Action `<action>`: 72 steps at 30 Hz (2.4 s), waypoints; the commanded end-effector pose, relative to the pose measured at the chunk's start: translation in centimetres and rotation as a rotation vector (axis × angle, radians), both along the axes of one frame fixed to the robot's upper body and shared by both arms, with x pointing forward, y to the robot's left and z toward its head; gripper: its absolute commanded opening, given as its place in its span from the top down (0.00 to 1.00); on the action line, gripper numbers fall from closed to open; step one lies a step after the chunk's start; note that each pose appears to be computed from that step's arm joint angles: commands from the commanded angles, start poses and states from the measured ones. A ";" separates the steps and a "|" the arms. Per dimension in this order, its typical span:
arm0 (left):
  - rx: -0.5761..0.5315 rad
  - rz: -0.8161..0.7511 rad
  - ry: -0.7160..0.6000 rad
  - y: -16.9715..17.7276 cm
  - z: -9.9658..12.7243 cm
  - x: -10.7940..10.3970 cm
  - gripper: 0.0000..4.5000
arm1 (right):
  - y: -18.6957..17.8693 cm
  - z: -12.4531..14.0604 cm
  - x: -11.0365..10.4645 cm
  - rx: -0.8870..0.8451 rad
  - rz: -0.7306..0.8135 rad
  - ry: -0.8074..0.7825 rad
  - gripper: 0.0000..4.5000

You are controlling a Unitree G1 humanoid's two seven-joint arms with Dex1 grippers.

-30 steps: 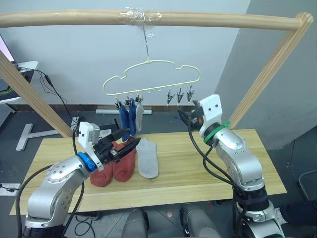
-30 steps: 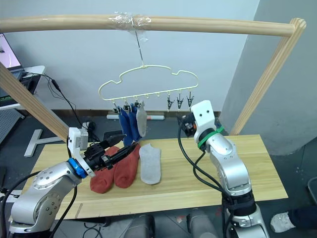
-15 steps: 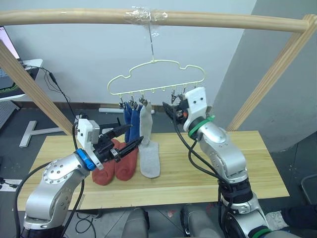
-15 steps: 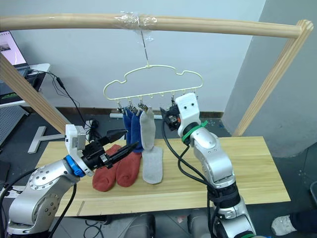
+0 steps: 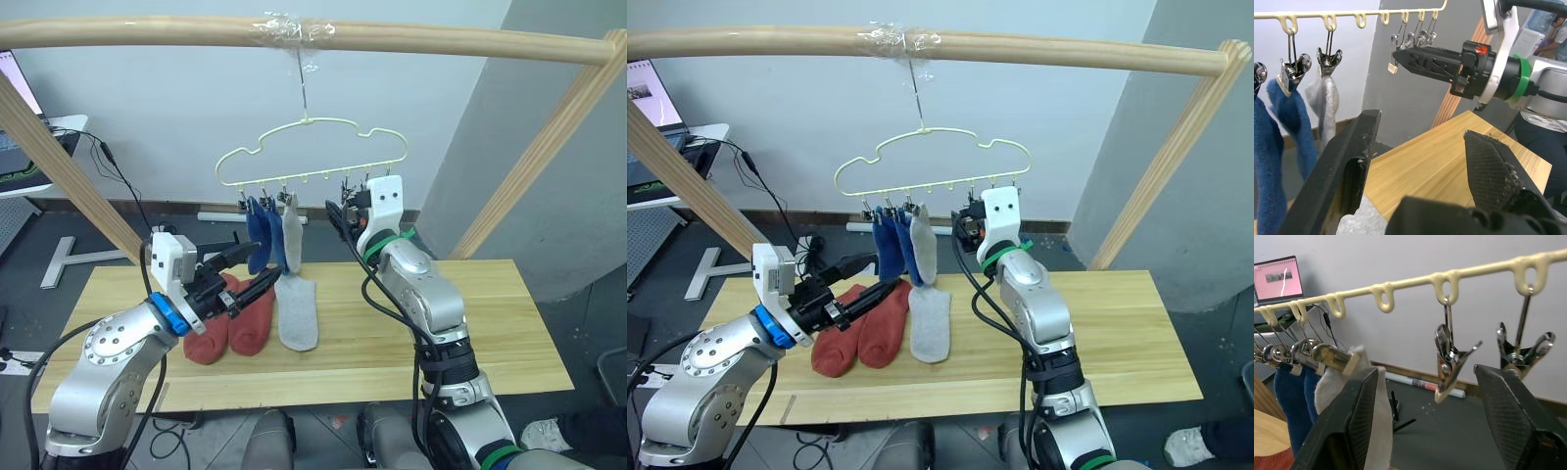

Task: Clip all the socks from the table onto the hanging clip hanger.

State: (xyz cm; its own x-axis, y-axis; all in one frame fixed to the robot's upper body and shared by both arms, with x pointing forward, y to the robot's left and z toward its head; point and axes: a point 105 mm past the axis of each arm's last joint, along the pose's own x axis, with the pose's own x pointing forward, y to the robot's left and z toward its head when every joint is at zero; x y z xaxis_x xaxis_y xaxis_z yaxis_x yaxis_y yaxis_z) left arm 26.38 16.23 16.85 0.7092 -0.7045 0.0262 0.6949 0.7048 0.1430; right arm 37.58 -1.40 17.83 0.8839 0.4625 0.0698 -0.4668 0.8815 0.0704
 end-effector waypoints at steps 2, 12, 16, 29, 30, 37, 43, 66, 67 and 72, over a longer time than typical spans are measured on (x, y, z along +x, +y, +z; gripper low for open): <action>-0.016 -0.009 -0.098 -0.1 2.2 -0.5 0.31 | 1.0 2.4 -0.1 0.019 0.041 -0.093 0.27; -0.086 0.013 -0.127 -0.1 3.8 -0.1 0.31 | 1.2 2.7 0.9 0.022 0.029 -0.108 0.27; -0.086 0.012 -0.127 -0.3 3.9 -0.2 0.31 | 1.1 2.9 1.3 0.018 0.023 -0.119 0.27; -0.102 -0.001 -0.149 -0.9 4.6 0.0 0.31 | 0.7 3.2 1.7 0.013 0.014 -0.138 0.27; -0.102 -0.001 -0.149 -1.0 4.6 0.0 0.31 | 0.7 3.2 1.7 0.015 0.015 -0.137 0.27; -0.105 0.001 -0.148 -1.0 4.6 0.0 0.31 | 0.5 3.1 1.8 0.019 0.003 -0.131 0.27; -0.107 0.005 -0.148 -1.1 4.6 0.0 0.31 | 0.3 3.2 2.0 0.023 -0.002 -0.133 0.66; 0.308 0.133 0.277 -2.3 -12.7 4.0 0.31 | -0.9 2.6 2.4 -0.036 -0.002 -0.120 1.00; 0.302 0.168 0.288 -2.5 -13.6 5.1 0.31 | -0.9 2.5 2.3 -0.035 -0.005 -0.115 1.00; 0.379 0.192 0.283 -3.6 -16.4 7.6 0.31 | -0.9 2.2 1.8 -0.038 -0.010 -0.105 1.00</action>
